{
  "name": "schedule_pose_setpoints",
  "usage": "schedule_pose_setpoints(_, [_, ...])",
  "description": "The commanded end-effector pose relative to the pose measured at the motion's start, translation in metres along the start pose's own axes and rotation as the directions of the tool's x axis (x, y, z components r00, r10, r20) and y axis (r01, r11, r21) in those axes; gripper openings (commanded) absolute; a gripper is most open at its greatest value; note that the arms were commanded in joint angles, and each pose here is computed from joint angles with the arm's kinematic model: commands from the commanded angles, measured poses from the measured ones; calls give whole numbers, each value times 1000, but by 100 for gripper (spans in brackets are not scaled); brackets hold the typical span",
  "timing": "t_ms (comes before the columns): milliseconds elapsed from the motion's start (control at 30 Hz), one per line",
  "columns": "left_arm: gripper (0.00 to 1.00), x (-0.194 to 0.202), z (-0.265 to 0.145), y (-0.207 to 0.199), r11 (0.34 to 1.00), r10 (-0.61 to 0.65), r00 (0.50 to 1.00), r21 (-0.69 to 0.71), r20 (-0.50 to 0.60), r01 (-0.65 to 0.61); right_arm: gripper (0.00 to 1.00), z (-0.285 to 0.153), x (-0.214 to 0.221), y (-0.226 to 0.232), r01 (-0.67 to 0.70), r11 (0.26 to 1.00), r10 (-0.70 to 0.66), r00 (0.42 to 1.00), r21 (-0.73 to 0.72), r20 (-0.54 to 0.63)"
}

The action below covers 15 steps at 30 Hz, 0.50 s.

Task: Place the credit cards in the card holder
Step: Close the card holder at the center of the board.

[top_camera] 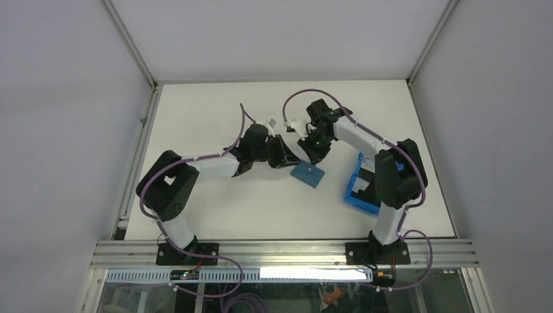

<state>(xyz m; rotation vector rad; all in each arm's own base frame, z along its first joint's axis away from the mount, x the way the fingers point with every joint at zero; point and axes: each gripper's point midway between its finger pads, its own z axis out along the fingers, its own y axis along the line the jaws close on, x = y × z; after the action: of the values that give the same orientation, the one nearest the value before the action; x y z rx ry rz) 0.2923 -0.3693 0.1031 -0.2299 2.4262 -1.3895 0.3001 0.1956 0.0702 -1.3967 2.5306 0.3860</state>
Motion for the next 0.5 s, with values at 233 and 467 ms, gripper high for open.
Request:
schedule_pose_setpoints(233, [20, -11, -68, -5, 985, 164, 975, -72, 149, -155, 15, 16, -10, 15, 34, 999, -34, 999, -10, -2])
schedule_pose_setpoints(467, [29, -15, -117, -10, 968, 241, 943, -130, 227, -216, 14, 44, 7, 11, 39, 999, -39, 994, 0, -99])
